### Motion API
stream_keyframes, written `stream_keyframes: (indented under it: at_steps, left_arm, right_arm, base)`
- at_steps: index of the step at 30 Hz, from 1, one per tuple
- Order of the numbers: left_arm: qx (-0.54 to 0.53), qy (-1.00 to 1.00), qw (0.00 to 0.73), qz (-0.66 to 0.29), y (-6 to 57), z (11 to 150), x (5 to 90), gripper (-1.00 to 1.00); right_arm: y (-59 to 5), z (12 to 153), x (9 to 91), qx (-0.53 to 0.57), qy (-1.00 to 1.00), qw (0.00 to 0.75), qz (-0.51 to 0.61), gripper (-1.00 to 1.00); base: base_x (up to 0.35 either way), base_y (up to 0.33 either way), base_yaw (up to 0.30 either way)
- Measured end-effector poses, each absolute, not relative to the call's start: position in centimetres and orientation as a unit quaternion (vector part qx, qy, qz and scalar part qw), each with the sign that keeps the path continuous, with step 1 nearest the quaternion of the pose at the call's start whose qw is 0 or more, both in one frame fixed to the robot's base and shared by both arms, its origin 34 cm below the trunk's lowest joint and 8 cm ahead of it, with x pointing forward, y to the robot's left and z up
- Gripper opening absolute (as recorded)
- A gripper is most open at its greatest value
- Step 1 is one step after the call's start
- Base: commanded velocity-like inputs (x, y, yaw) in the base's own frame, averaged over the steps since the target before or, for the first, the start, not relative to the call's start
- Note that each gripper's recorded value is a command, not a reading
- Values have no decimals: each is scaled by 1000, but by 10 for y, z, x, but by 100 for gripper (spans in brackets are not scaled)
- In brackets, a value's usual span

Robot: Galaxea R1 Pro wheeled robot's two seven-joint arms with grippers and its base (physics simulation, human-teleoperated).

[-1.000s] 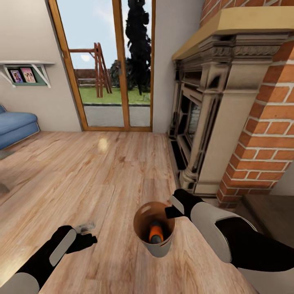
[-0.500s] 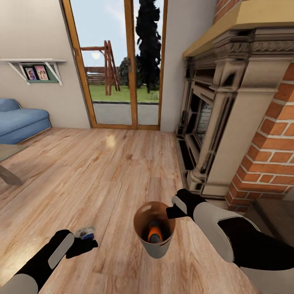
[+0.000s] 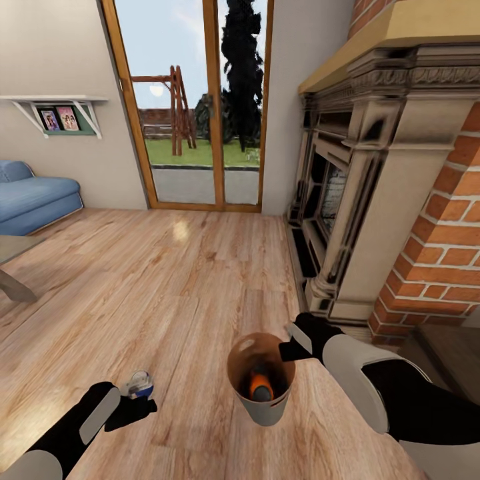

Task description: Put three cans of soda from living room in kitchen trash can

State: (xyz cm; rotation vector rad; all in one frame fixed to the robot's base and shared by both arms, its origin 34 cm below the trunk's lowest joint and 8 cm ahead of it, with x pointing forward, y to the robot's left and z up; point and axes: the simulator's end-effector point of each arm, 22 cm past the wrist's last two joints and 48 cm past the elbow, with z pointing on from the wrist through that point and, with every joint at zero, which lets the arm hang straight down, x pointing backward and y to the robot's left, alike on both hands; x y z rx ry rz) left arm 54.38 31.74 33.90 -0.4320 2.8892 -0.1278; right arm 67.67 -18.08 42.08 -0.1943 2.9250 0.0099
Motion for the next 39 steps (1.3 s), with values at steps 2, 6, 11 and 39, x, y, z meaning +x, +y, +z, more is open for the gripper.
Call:
stream_keyframes:
  at_steps: [2, 6, 11, 39]
  left_arm:
    - [-147, 982, 109, -43, 317, 339, 544, 100]
    - [-150, 982, 110, -43, 318, 338, 544, 100]
    - [-155, 981, 111, -39, 321, 334, 542, 100]
    - [-161, 980, 116, -35, 324, 328, 542, 100]
  right_arm:
    - [-184, 418, 674, -67, 993, 102, 0, -100]
    - [-181, 412, 673, -59, 992, 113, 9, -100]
    - [-183, 410, 680, -61, 989, 136, 6, -100]
    - [-178, 404, 680, -62, 989, 137, 7, -100]
  base:
    - [0, 0, 0]
    - [0, 0, 0]
    - [0, 0, 0]
    - [115, 21, 131]
